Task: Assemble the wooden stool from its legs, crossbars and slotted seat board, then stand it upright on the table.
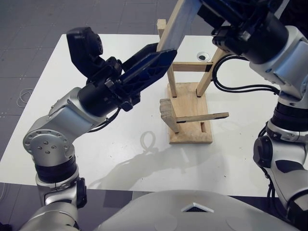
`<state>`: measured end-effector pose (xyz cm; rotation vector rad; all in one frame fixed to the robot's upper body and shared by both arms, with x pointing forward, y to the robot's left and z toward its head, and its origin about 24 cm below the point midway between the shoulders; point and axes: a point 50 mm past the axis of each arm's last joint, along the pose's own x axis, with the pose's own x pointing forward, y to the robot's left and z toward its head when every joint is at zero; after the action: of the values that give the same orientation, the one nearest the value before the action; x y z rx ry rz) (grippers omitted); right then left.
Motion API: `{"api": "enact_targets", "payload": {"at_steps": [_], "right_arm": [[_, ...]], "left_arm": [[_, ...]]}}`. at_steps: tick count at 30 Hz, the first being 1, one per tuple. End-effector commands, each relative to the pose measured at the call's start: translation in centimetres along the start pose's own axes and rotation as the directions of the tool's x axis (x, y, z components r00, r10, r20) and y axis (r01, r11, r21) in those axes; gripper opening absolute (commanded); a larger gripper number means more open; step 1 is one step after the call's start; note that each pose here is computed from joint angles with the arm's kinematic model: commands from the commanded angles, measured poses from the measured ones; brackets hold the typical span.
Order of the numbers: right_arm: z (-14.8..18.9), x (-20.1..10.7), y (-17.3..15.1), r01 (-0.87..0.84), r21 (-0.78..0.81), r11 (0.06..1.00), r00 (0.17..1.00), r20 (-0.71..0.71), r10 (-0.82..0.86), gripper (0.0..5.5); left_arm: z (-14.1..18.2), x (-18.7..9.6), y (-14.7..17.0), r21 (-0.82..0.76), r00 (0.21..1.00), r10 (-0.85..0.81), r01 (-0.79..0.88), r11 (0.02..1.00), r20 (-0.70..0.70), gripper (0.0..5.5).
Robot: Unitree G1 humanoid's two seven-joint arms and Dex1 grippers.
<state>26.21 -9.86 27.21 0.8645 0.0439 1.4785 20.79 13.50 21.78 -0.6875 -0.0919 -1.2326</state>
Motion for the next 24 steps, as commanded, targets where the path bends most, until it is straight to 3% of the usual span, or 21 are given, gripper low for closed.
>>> {"api": "enact_targets", "payload": {"at_steps": [1, 7, 14, 15, 24], "right_arm": [[0.4, 1.1, 0.8, -0.033, -0.020, 0.999, 0.999, 0.006, 0.033, 2.08], [1.1, 1.5, 1.8, -0.048, -0.071, 0.996, 0.999, 0.006, 0.049, 2.08], [2.1, 1.5, 2.2, -0.048, -0.105, 0.993, 0.999, 0.016, 0.050, 2.08], [2.1, 1.5, 2.2, -0.047, -0.106, 0.993, 0.999, 0.013, 0.049, 2.08], [1.7, 1.1, 2.1, -0.034, -0.103, 0.994, 0.999, 0.003, 0.035, 2.04]], "left_arm": [[0.7, 1.2, -0.4, 0.040, 0.999, -0.053, 0.052, 0.998, 0.010, 2.07], [3.0, 1.7, -1.7, 0.139, 0.994, -0.105, 0.102, 0.985, 0.010, 2.07], [3.0, 2.2, -1.9, 0.162, 0.993, -0.111, 0.115, 0.980, -0.029, 2.07], [2.9, 2.2, -1.9, 0.166, 0.993, -0.113, 0.118, 0.979, -0.036, 2.43], [3.2, 1.9, -1.5, 0.187, 0.996, -0.090, 0.094, 0.978, -0.028, 3.72]]}}
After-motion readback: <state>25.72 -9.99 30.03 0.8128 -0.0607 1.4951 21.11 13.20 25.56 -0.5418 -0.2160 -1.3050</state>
